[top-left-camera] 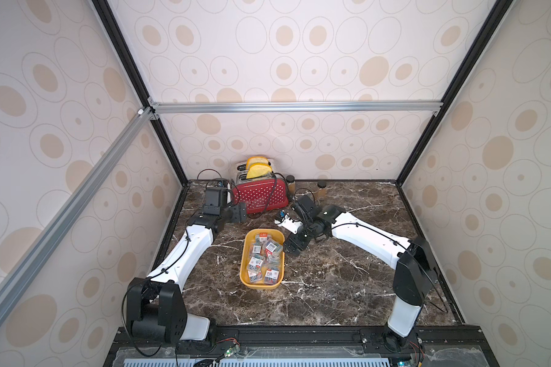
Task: Take the paper clips out of the storage box
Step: Pick up the boxed paper clips from the storage box.
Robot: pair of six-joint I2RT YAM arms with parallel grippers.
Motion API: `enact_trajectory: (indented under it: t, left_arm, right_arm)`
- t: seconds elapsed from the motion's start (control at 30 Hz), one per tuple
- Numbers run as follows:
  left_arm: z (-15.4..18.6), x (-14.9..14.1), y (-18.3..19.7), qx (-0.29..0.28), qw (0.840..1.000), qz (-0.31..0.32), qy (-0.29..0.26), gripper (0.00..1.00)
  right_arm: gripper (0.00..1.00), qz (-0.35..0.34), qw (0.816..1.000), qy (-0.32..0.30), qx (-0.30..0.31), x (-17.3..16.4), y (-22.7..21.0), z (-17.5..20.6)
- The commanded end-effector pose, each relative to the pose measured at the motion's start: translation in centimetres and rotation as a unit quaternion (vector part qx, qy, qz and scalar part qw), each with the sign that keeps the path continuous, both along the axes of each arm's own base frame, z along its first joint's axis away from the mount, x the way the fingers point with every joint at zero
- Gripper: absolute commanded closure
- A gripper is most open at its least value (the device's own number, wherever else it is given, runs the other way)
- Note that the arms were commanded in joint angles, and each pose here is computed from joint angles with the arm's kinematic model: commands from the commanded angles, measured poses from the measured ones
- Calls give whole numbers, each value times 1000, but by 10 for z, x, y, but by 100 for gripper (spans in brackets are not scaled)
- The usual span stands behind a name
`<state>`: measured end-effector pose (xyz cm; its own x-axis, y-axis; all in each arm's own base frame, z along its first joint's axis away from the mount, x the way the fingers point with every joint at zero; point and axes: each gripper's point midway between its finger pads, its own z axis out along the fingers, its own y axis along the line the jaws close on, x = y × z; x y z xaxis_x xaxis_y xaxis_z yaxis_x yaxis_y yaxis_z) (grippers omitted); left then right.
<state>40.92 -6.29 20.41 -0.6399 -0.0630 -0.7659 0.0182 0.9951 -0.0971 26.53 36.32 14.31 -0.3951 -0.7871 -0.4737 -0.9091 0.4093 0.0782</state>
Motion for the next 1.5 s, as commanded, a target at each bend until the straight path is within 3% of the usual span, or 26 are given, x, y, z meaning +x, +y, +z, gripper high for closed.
enact_trajectory:
  t: [0.0, 0.3, 0.57, 0.9, 1.17, 1.47]
  left_arm:
    - [7, -11, 0, -2, 1000, 6, -6, 4]
    - [14, -48, 1, -43, 999, 17, -1, 4]
    - [18, -61, -1, -57, 998, 9, -3, 4]
    - [18, -68, -2, -61, 998, 5, -3, 4]
    - [17, -69, -1, -63, 998, 8, -4, 4]
    - [17, -70, -1, -66, 998, 12, -5, 3]
  right_arm:
    - [7, 16, 1000, 7, 10, 0, 16, -2]
    - [7, 33, 999, -25, -11, 0, 43, -26]
    - [6, 12, 997, -64, -40, 15, 44, -44]
    - [8, 23, 999, -34, -35, 7, 57, -56]
    - [24, 24, 999, -18, -44, 0, 52, -65]
    - [19, 28, 998, -7, -47, -3, 53, -71]
